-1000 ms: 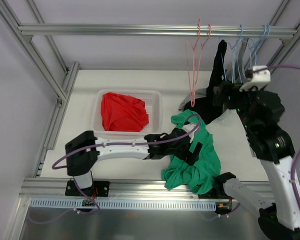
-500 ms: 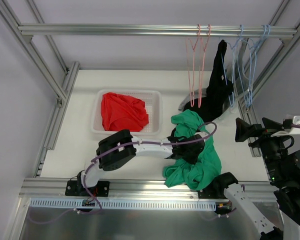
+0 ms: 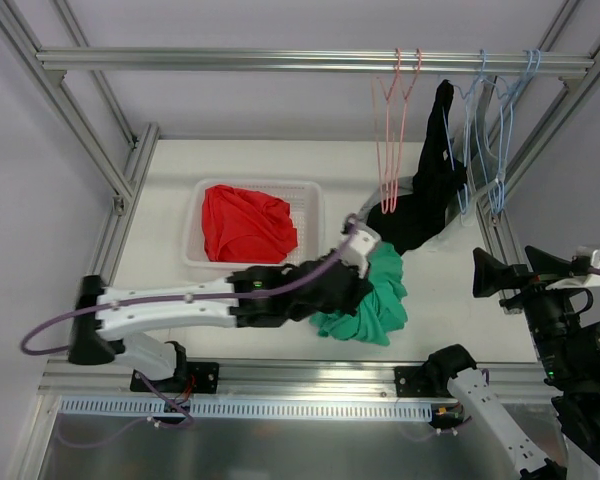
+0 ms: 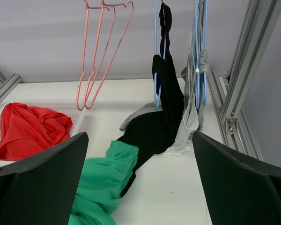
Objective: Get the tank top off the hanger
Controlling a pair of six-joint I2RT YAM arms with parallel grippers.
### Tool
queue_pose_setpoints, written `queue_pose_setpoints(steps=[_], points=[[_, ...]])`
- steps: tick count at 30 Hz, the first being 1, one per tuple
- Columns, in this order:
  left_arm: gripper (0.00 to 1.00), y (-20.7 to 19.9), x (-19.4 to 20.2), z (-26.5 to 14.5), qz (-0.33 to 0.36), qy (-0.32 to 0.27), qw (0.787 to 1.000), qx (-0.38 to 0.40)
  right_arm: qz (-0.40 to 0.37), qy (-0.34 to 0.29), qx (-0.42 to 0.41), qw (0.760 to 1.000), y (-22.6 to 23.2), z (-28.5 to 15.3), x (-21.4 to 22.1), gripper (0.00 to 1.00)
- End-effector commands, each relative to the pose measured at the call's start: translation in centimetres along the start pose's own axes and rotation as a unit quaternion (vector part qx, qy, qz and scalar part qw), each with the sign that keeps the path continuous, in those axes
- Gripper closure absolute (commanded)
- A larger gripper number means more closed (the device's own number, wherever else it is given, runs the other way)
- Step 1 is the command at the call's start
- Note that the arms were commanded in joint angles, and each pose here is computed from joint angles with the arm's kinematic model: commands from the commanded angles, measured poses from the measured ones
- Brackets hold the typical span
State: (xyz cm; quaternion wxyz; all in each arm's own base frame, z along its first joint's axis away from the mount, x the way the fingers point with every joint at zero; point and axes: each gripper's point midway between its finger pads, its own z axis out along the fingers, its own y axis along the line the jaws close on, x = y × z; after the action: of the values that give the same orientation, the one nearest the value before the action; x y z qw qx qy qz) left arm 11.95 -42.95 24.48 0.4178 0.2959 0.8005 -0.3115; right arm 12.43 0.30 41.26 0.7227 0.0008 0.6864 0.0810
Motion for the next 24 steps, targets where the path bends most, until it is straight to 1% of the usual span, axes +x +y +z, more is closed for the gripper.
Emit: queue_pose_setpoints(steps=[1,2,3,5,6,8,9,10,11,12,14,15,17,19,20,21,22,24], points=[[1.0,5.3,-6.8,-6.3,0.007,-0.12,0.988,-0.1,0.009,-0.019,0.007,1.0,-0.2,0.1,-0.7,0.01],[1.0,6.1,-8.2,-8.3,0.002,-0.142,0.984,-0.111,0.01,-0.02,0.009,1.0,-0.3,0.1,-0.7,0.01],[1.0,7.3,-9.5,-9.8,-0.002,-0.166,0.976,-0.14,0.01,-0.02,0.01,1.0,-0.3,0.1,-0.7,0.01],[1.0,8.8,-11.7,-12.8,0.008,-0.198,0.966,-0.166,0.012,-0.025,0.011,1.0,-0.3,0.1,-0.9,0.0],[1.0,9.6,-13.4,-14.6,0.017,-0.219,0.958,-0.186,0.012,-0.026,0.01,1.0,-0.3,0.1,-1.0,0.01],[1.0,10.2,-15.3,-16.6,0.023,-0.241,0.948,-0.205,0.013,-0.028,0.007,0.999,-0.1,0.2,-1.2,0.0],[1.0,10.5,-17.3,-18.2,0.018,-0.261,0.942,-0.213,0.015,-0.029,0.006,0.999,-0.1,0.2,-1.3,0.0],[1.0,11.1,-18.1,-19.0,0.034,-0.265,0.936,-0.229,0.017,-0.029,0.003,0.999,0.0,0.3,-1.3,0.0],[1.0,11.3,-19.0,-19.2,0.039,-0.268,0.933,-0.235,0.018,-0.028,0.0,0.999,0.2,0.4,-1.3,0.01],[1.0,11.8,-20.6,-20.5,0.034,-0.284,0.928,-0.24,0.019,-0.029,-0.002,0.999,0.3,0.4,-1.4,0.01],[1.0,11.8,-22.1,-20.8,0.046,-0.291,0.926,-0.238,0.024,-0.033,-0.007,0.999,0.5,0.5,-1.7,0.01],[1.0,11.9,-23.6,-22.1,0.048,-0.304,0.921,-0.239,0.026,-0.033,-0.01,0.999,0.6,0.5,-1.8,0.01],[1.0,12.3,-24.9,-22.4,0.053,-0.31,0.916,-0.249,0.028,-0.036,-0.012,0.999,0.7,0.4,-2.0,0.0],[1.0,13.1,-26.9,-23.9,0.05,-0.33,0.906,-0.261,0.029,-0.038,-0.016,0.999,0.9,0.5,-2.4,0.01],[1.0,13.3,-27.4,-23.6,0.055,-0.331,0.905,-0.261,0.03,-0.037,-0.019,0.999,1.0,0.5,-2.4,0.01],[1.0,13.5,-28.3,-24.3,0.048,-0.342,0.902,-0.26,0.029,-0.037,-0.019,0.999,1.1,0.6,-2.5,0.0],[1.0,14.8,-28.8,-24.5,0.044,-0.345,0.896,-0.276,0.029,-0.037,-0.021,0.999,1.2,0.6,-2.6,0.01],[1.0,15.6,-29.6,-23.6,0.035,-0.348,0.896,-0.274,0.029,-0.035,-0.022,0.999,1.2,0.7,-2.5,0.01]])
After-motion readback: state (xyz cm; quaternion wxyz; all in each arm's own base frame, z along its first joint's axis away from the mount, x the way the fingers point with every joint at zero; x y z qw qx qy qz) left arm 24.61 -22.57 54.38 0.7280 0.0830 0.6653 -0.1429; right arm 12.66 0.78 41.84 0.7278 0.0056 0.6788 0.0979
